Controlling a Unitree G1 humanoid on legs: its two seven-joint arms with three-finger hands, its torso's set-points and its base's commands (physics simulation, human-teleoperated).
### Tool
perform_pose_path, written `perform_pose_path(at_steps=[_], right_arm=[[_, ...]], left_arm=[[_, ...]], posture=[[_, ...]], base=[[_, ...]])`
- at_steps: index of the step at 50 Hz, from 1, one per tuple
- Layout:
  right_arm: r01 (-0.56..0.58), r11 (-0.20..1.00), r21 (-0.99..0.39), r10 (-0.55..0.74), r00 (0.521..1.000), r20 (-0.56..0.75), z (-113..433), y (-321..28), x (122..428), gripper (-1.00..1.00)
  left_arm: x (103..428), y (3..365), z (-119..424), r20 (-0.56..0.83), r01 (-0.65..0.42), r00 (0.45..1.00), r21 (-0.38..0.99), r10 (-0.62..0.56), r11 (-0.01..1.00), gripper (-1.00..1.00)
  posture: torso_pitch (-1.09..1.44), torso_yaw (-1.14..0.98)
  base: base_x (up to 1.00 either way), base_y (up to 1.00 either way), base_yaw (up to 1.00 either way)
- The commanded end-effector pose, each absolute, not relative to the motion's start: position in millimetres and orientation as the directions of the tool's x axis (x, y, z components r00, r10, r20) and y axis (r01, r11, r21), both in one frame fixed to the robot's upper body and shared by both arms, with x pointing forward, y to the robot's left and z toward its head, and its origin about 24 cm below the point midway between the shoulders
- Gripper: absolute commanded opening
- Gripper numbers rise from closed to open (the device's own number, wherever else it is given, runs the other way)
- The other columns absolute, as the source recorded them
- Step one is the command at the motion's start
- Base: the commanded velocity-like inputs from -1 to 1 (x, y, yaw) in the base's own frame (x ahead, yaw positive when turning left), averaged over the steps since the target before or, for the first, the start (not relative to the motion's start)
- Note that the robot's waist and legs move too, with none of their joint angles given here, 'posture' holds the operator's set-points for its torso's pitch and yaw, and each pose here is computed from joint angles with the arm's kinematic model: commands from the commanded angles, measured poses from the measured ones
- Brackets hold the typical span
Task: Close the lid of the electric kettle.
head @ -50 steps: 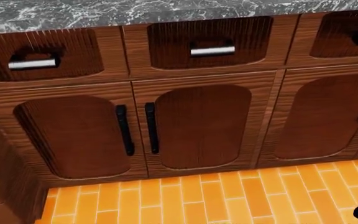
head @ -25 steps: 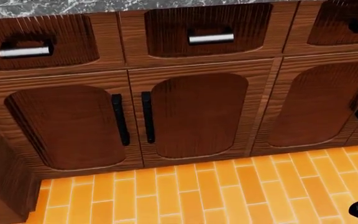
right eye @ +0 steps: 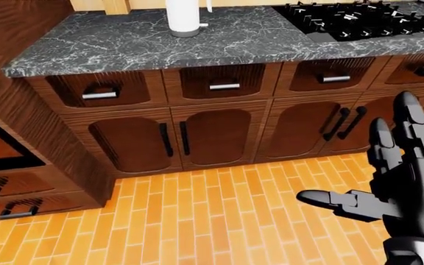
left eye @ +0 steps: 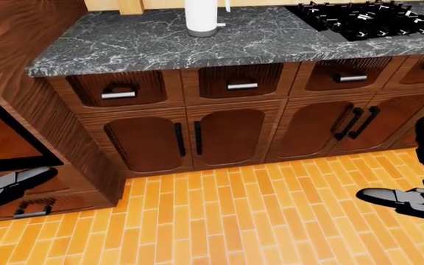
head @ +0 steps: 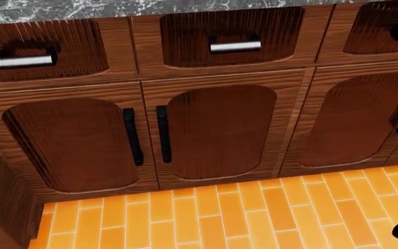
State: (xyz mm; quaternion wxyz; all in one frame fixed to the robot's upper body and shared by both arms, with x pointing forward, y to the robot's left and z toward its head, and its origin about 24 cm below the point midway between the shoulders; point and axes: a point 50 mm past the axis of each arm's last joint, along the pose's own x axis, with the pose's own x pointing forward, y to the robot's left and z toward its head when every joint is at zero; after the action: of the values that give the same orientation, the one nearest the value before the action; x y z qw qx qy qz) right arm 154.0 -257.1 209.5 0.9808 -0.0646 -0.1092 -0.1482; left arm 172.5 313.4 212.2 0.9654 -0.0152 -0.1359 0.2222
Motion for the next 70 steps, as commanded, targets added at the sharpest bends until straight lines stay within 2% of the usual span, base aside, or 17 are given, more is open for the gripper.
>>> perform_pose_path(at_steps=[1,70], right_arm=[[0.312,0.944,-0.111,-0.268,0.916,0.298,219.2,-255.1,150.5,1.0],[0.316,0.942,-0.113,-0.273,0.917,0.291,215.4,-253.7,153.1,1.0]], left_arm=[[168.9,310.8,224.9,0.33,-0.421,0.846,-0.069,0.419,0.904,1.0],[167.7,312.2,223.4,0.329,-0.425,0.844,-0.069,0.423,0.903,1.0]], posture=[[0.0,0.0],[0.0,0.0]], base=[[0.02,0.0,0.0],[0.27,0.0,0.0]])
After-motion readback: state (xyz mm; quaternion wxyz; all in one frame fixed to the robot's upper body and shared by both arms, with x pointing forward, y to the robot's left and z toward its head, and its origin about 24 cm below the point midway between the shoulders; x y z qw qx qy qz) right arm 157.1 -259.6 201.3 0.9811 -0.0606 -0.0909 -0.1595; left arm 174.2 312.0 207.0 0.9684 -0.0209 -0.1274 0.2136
